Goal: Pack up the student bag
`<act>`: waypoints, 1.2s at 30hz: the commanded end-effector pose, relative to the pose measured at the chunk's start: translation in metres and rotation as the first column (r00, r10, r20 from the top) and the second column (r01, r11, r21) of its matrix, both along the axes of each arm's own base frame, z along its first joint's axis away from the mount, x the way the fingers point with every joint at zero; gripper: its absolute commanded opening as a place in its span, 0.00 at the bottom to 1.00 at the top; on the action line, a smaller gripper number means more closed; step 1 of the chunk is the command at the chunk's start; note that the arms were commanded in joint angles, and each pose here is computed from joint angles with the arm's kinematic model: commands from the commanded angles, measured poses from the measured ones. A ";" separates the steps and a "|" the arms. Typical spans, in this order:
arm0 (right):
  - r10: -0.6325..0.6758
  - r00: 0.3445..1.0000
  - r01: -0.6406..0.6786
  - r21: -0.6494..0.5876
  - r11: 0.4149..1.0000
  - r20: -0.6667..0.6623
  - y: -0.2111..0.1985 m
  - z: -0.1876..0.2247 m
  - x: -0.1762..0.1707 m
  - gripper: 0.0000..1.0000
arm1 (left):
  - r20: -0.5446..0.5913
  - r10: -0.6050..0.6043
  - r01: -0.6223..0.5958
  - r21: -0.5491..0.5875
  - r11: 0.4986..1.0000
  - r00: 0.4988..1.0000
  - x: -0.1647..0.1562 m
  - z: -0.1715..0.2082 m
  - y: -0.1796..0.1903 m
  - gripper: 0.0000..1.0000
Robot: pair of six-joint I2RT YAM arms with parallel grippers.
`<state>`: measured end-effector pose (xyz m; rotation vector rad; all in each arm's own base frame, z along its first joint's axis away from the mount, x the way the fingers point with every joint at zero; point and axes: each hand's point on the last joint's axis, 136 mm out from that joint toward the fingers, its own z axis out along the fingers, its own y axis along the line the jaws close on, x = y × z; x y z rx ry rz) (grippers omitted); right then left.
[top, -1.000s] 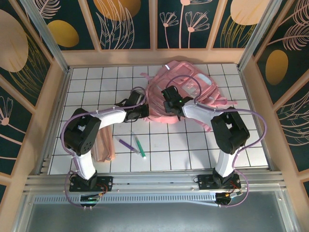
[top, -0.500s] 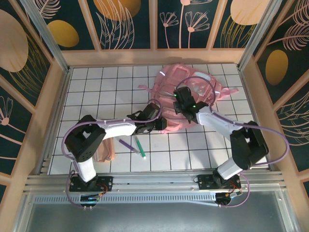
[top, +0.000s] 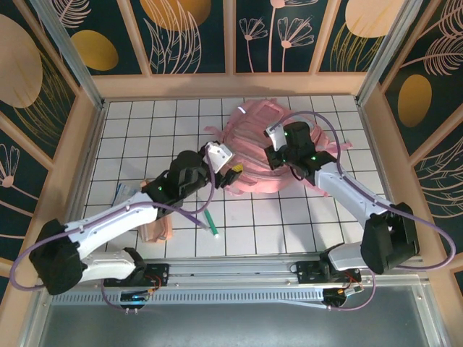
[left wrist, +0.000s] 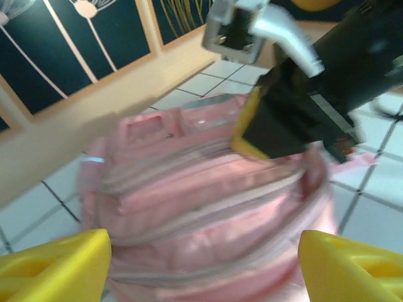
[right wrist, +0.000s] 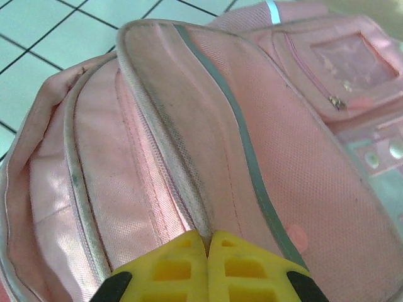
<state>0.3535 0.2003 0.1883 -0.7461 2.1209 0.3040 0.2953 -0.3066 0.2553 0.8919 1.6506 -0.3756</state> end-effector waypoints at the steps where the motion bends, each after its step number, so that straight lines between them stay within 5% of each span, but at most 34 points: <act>1: 0.122 0.977 -0.129 0.032 0.991 0.176 0.014 0.045 -0.004 0.00 | 0.101 -0.091 0.054 0.322 0.945 0.991 0.023 -0.024 -0.008 0.77; 7: 0.306 0.919 -0.308 -0.031 0.951 0.249 0.021 0.044 -0.033 0.00 | 0.109 -0.365 0.279 0.457 0.845 0.925 0.034 -0.032 -0.028 0.65; 11: 0.394 0.861 -0.400 -0.052 0.915 0.321 0.018 0.051 -0.055 0.00 | 0.147 -0.454 0.300 0.569 0.766 0.879 0.047 -0.038 -0.030 0.69; 16: 0.394 0.859 -0.400 -0.052 0.915 0.327 0.013 0.052 -0.057 0.00 | 0.056 -0.561 0.399 0.643 0.653 0.826 0.048 -0.063 -0.042 0.69; 24: 0.385 0.865 -0.388 -0.057 0.920 0.321 0.012 0.054 -0.051 0.00 | 0.020 -0.610 0.477 0.602 0.640 0.792 0.046 -0.077 -0.060 0.70; 29: 0.372 0.869 -0.378 -0.048 0.925 0.326 0.012 0.054 -0.046 0.00 | -0.038 -0.677 0.558 0.599 0.574 0.735 0.031 -0.090 -0.076 0.73; 36: 0.368 0.877 -0.368 -0.058 0.928 0.310 0.010 0.050 -0.043 0.00 | -0.053 -0.662 0.569 0.564 0.598 0.748 0.023 -0.082 -0.072 0.81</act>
